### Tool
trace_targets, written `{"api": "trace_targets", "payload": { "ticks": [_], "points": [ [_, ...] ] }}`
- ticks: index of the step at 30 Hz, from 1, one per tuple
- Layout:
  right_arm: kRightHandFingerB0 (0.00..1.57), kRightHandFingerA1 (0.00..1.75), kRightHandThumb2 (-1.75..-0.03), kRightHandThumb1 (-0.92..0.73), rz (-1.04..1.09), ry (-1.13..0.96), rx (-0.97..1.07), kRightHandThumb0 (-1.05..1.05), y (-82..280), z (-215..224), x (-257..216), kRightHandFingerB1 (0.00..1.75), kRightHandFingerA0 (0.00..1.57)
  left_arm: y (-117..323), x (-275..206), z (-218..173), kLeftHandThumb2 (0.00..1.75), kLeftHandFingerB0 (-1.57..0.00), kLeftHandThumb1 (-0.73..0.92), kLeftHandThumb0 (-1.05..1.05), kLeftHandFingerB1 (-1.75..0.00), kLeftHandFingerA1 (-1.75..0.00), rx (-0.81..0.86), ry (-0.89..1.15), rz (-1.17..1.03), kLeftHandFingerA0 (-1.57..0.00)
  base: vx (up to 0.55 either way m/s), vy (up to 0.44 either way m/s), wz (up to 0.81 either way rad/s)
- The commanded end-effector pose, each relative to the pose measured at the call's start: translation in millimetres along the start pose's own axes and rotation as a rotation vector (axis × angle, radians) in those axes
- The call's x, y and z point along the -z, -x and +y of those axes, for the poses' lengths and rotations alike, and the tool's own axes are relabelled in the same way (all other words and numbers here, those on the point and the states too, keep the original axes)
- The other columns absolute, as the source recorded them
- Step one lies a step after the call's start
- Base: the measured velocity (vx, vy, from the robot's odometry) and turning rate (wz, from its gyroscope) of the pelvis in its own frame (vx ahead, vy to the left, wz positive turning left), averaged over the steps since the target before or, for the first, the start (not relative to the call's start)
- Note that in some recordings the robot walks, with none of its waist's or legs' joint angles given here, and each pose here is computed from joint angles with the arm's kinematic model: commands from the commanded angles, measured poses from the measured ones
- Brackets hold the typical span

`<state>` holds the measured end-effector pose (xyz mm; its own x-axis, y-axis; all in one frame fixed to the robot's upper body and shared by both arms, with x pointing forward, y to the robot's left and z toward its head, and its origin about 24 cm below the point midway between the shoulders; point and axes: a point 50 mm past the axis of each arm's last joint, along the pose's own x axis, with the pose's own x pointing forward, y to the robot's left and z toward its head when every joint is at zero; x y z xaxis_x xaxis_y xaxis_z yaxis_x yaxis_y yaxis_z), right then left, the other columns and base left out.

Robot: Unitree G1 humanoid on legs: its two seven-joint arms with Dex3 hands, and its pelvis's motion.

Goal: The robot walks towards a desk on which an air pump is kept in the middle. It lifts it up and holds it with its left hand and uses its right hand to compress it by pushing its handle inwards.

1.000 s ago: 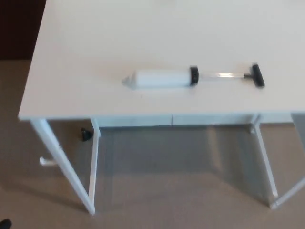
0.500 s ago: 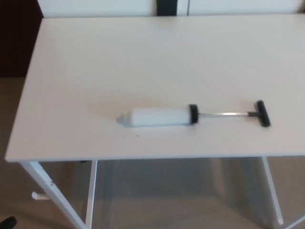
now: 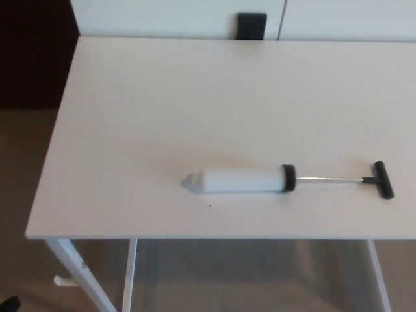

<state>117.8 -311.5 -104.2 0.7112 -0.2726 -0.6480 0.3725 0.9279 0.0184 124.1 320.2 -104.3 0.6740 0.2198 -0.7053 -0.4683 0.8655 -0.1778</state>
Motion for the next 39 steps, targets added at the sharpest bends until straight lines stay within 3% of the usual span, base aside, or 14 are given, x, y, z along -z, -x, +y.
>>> {"api": "trace_targets", "payload": {
  "ticks": [1,12,13,15,29,30,32,33,39],
  "points": [
    [0.49,0.62,-0.74,-0.52,-0.014,0.009,0.007,-0.34,3.4,-6.7,-0.6,0.53,0.66,1.3,-0.4,2.9,0.62,-0.43,0.65,-0.15,-0.46,-0.51,-0.004,0.007,0.006,-0.49,0.09,-0.132,0.03],
    [0.49,0.62,-0.74,-0.51,-0.021,0.029,0.007,-0.34,1.9,-4.0,-3.1,0.53,0.67,0.9,-2.3,2.3,0.6,-0.48,0.69,-0.1,-0.46,-0.51,-0.003,0.009,0.0,-0.51,0.04,-0.086,-0.03],
    [0.54,0.53,-0.58,-0.62,-0.021,0.029,0.006,-0.26,1.1,-3.8,-3.8,0.43,0.72,-0.3,-3.5,1.6,0.63,-0.44,0.68,-0.14,-0.46,-0.51,-0.007,0.015,0.0,-0.49,-0.01,0.17,-0.11],
    [0.55,0.52,-0.58,-0.61,-0.022,0.032,0.007,-0.27,1.0,-3.9,-3.9,0.44,0.71,-0.7,-4.0,1.4,0.63,-0.43,0.69,-0.14,-0.45,-0.51,-0.01,0.01,0.0,-0.5,0.01,0.203,0.15],
    [0.54,0.53,-0.58,-0.62,-0.016,0.035,0.011,-0.26,2.2,-4.0,-1.3,0.44,0.73,0.0,-4.0,2.1,0.62,-0.44,0.69,-0.13,-0.45,-0.5,-0.012,-0.002,-0.001,-0.49,0.03,0.089,0.04],
    [0.5,0.62,-0.74,-0.5,-0.018,0.036,0.008,-0.34,2.4,-3.8,-1.4,0.53,0.68,-0.1,-4.0,2.0,0.64,-0.45,0.7,-0.15,-0.46,-0.5,-0.013,-0.004,-0.001,-0.48,0.02,-0.098,0.03],
    [0.5,0.62,-0.74,-0.5,-0.019,0.04,0.01,-0.34,2.4,-3.8,-1.5,0.53,0.68,0.0,-3.9,2.0,0.64,-0.45,0.7,-0.15,-0.46,-0.5,-0.009,-0.007,0.0,-0.48,0.02,-0.096,0.0],
    [0.56,0.54,-0.58,-0.62,-0.019,0.043,0.01,-0.27,2.5,-3.9,-1.6,0.44,0.73,-0.1,-3.9,2.3,0.63,-0.45,0.69,-0.15,-0.46,-0.5,-0.008,-0.005,-0.001,-0.48,0.01,-0.093,0.0],
    [0.57,0.53,-0.58,-0.62,-0.025,0.04,0.015,-0.26,4.6,-4.7,-0.5,0.45,0.76,1.7,-3.1,4.8,0.63,-0.4,0.71,-0.15,-0.45,-0.49,-0.013,0.015,0.0,-0.43,0.0,-0.03,0.0]
  ]
}}
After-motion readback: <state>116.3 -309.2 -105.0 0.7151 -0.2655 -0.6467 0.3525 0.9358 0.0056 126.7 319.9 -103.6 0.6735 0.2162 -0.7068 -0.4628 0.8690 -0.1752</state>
